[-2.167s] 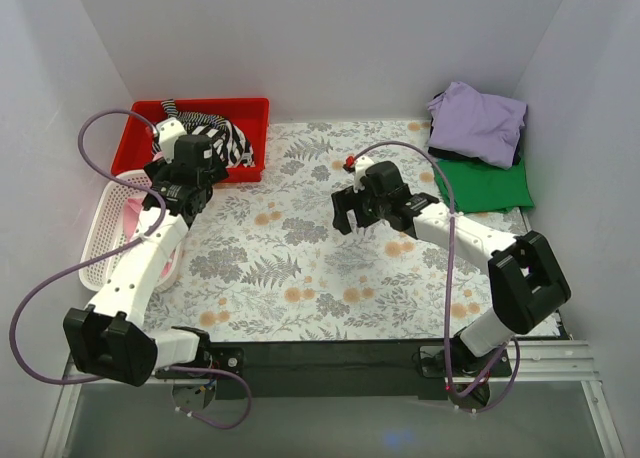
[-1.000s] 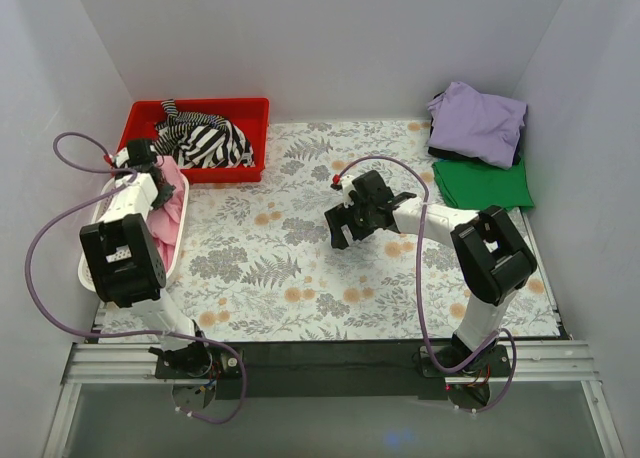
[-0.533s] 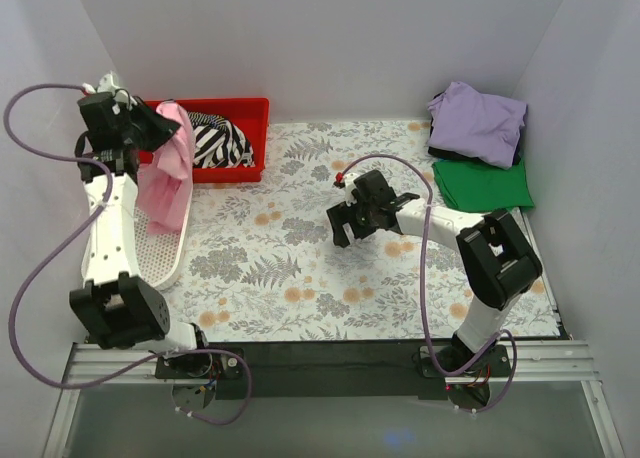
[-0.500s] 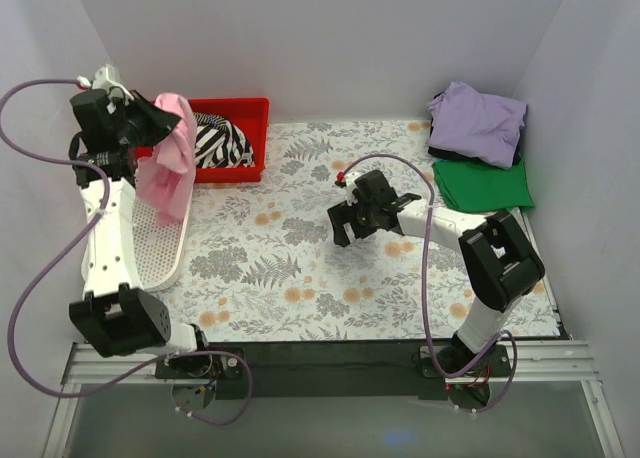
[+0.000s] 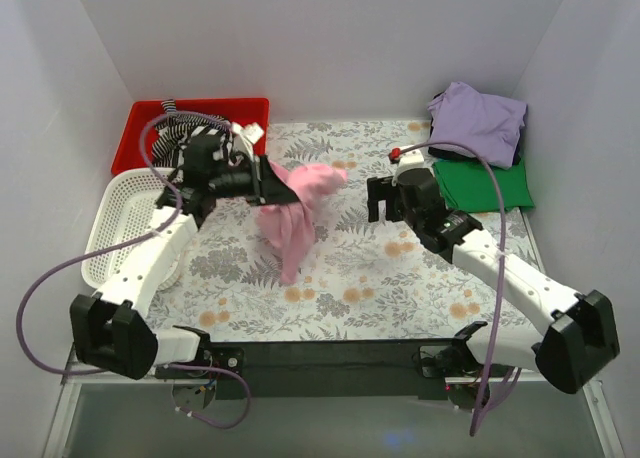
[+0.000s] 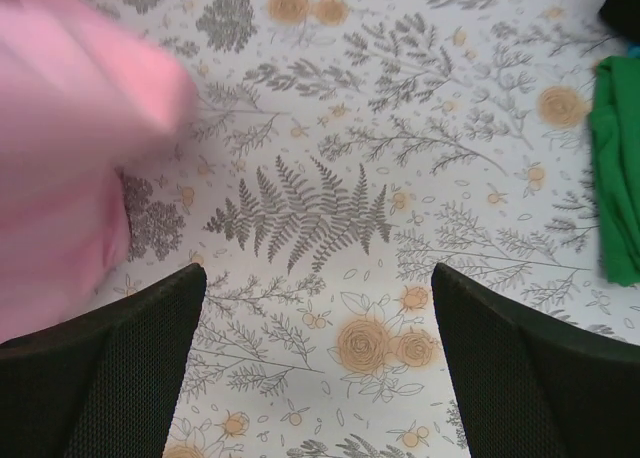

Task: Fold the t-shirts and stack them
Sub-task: Move the tshirt to the center of the board

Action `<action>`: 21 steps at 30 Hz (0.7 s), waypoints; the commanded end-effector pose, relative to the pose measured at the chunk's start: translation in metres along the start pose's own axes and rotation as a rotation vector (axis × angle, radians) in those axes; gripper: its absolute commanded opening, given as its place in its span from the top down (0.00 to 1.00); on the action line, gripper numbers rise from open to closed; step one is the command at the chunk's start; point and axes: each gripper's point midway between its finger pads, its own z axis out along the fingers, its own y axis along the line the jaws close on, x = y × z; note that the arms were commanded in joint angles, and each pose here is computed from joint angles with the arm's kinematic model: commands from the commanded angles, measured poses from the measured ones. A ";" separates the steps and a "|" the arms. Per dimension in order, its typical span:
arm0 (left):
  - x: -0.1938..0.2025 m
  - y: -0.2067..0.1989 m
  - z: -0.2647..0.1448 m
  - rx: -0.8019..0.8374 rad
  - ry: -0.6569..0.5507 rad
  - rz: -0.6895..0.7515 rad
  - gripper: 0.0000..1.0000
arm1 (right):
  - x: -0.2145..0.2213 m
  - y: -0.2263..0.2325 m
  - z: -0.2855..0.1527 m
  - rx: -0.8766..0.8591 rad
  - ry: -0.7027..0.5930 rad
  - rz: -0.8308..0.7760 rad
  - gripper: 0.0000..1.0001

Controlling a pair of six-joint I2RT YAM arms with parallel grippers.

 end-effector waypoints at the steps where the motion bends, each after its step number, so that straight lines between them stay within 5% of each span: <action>1: 0.096 0.024 0.032 -0.023 0.236 -0.098 0.70 | -0.008 -0.022 -0.017 0.105 -0.055 0.022 0.02; 4: 0.166 0.038 0.057 -0.135 0.393 -0.085 0.39 | -0.007 -0.029 -0.027 0.123 -0.074 0.026 0.02; 8: 0.166 0.073 0.061 -0.399 0.343 -0.042 0.35 | -0.014 -0.022 -0.036 0.067 -0.096 0.001 0.02; 12: 0.083 0.093 0.028 -0.719 -0.041 0.020 0.30 | -0.012 0.003 -0.027 -0.056 -0.039 -0.058 0.02; 15: 0.020 0.103 -0.029 -0.956 -0.390 -0.015 0.23 | 0.013 0.047 -0.009 -0.292 0.121 -0.140 0.02; 21: 0.015 0.132 -0.091 -1.172 -0.519 -0.136 0.19 | 0.062 0.135 0.014 -0.536 0.343 -0.290 0.02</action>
